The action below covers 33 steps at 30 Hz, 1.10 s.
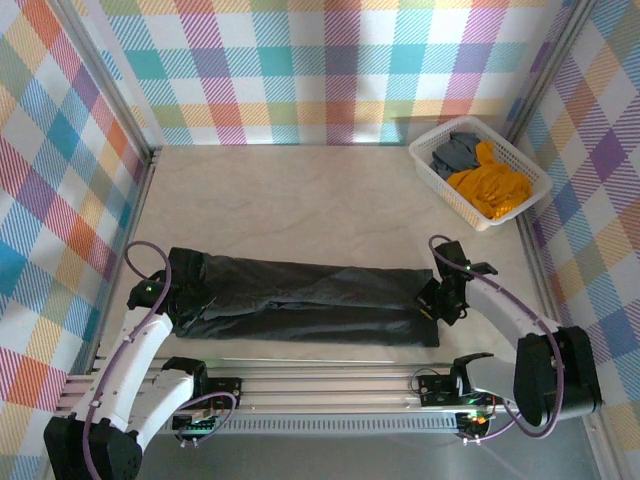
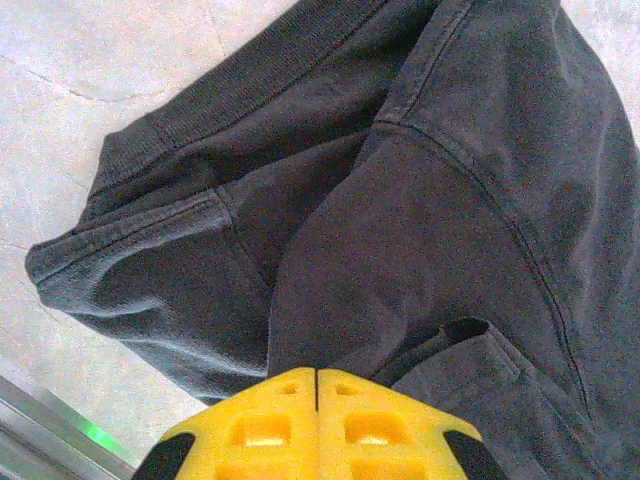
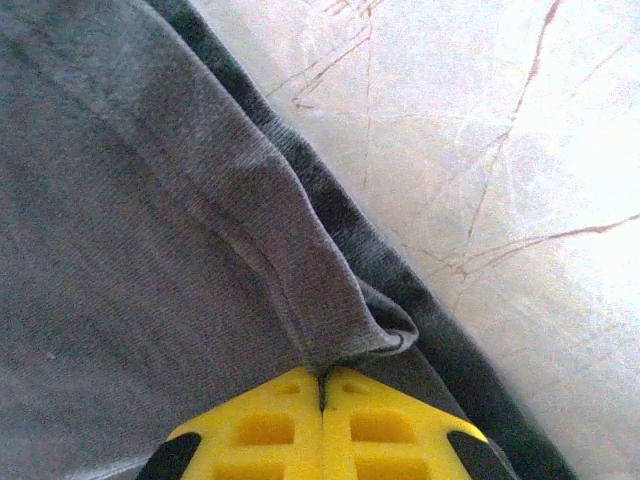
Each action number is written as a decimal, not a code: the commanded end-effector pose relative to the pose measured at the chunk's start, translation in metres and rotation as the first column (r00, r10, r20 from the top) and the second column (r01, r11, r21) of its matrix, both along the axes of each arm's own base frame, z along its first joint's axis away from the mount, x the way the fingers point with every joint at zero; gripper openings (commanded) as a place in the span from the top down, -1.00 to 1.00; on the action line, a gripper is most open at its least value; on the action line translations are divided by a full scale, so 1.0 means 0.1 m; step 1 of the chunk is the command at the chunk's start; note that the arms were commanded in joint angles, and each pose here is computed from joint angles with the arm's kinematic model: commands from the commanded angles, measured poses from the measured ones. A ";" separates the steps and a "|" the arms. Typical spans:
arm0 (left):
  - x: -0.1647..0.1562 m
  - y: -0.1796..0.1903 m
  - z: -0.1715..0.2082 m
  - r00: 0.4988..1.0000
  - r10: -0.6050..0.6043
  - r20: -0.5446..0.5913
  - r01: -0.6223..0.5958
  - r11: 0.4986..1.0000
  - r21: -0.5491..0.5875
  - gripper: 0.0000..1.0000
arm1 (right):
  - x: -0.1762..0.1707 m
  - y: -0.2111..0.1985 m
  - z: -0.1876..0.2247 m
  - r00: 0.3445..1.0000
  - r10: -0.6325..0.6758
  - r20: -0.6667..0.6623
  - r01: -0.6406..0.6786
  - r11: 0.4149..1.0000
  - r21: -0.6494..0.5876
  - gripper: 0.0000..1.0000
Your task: Fold and stack the t-shirts
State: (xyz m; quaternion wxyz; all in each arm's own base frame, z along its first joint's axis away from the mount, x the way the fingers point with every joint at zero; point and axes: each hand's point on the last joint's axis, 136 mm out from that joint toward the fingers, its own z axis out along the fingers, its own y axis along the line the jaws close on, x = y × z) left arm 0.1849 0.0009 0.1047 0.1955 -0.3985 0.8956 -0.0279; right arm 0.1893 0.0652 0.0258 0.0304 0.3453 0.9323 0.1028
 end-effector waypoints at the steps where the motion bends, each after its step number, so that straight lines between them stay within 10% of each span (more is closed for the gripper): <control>1: -0.02 -0.03 -0.01 1.000 0.000 -0.008 0.000 1.000 -0.021 1.00 | 0.04 -0.04 0.02 1.000 0.016 0.013 -0.015 0.999 -0.031 0.83; 7: -0.16 -0.07 0.05 0.999 0.009 -0.041 -0.011 0.998 -0.056 1.00 | 0.27 -0.05 0.40 0.989 0.058 0.135 -0.050 0.997 -0.057 0.44; 33: -0.35 -0.57 -0.28 0.965 -0.203 -0.165 0.205 0.979 -0.004 1.00 | 0.71 0.64 0.67 0.943 0.264 0.205 -0.263 0.964 -0.030 0.44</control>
